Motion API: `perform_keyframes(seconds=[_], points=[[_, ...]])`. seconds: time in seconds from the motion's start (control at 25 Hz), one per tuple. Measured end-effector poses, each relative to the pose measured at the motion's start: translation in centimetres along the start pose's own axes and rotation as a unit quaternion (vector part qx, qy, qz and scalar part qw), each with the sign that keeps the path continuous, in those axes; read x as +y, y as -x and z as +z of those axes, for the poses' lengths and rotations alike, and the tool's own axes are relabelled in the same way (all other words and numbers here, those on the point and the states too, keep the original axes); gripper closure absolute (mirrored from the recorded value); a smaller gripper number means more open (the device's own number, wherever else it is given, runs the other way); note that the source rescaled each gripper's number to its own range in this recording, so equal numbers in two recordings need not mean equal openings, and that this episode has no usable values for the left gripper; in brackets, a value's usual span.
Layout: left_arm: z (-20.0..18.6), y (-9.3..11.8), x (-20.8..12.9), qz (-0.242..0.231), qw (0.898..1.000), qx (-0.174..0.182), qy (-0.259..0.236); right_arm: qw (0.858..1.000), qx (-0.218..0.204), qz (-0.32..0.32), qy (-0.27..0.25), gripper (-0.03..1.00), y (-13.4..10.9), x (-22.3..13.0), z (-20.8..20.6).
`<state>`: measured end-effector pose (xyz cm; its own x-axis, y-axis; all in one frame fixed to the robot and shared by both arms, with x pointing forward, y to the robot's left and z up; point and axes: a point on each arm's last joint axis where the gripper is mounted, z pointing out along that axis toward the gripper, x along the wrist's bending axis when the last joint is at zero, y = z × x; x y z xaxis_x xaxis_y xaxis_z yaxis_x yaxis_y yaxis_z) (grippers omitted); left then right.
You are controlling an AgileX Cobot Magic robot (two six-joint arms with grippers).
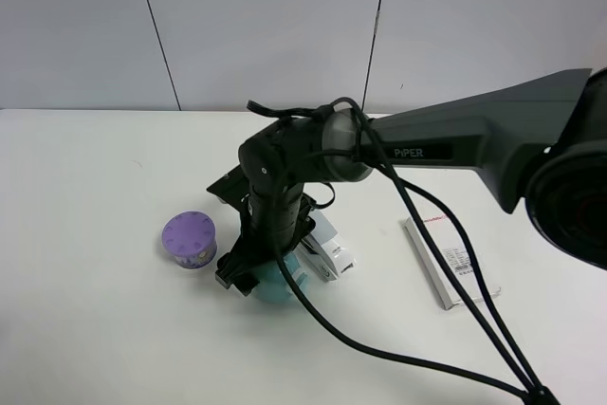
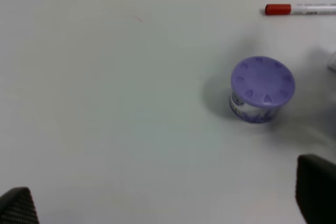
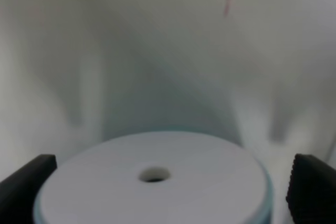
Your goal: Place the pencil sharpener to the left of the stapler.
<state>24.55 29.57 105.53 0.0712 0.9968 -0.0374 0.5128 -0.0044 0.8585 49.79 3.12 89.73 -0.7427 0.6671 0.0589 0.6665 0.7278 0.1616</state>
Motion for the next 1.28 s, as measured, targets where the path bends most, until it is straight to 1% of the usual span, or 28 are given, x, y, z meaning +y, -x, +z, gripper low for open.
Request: perform_keyframes(seconds=[0.28,0.4,0.56,0.72,0.8,0.88,0.96,1.08,1.16,1.28], points=[[0.0,0.0,0.0,0.000,1.000,0.000,0.000,0.999,0.002,-0.004,0.045,-0.03,-0.2,1.9,-2.5],[0.0,0.0,0.0,0.000,1.000,0.000,0.000,0.997,0.003,-0.013,0.077,-0.03,-0.4,3.5,-4.2],[0.0,0.0,0.0,0.000,1.000,0.000,0.000,0.992,0.006,-0.016,0.124,-0.03,-0.7,5.5,-7.9],[0.0,0.0,0.0,0.000,1.000,0.000,0.000,0.982,0.007,-0.012,0.188,-0.03,-0.4,6.9,-13.9],[0.0,0.0,0.0,0.000,1.000,0.000,0.000,0.975,0.005,0.004,0.224,-0.03,0.7,7.1,-17.1],[0.0,0.0,0.0,0.000,1.000,0.000,0.000,0.967,-0.005,0.024,0.255,-0.03,2.4,6.7,-20.2],[0.0,0.0,0.0,0.000,1.000,0.000,0.000,0.957,-0.027,0.043,0.285,-0.03,4.6,5.6,-23.7],[0.0,0.0,0.0,0.000,1.000,0.000,0.000,0.944,-0.083,0.070,0.311,-0.03,7.8,2.6,-28.9],[0.0,0.0,0.0,0.000,1.000,0.000,0.000,0.936,-0.115,0.088,0.320,-0.03,9.4,0.4,-31.6],[0.0,0.0,0.0,0.000,1.000,0.000,0.000,0.917,-0.156,0.128,0.343,-0.03,11.4,-3.9,-36.2]])
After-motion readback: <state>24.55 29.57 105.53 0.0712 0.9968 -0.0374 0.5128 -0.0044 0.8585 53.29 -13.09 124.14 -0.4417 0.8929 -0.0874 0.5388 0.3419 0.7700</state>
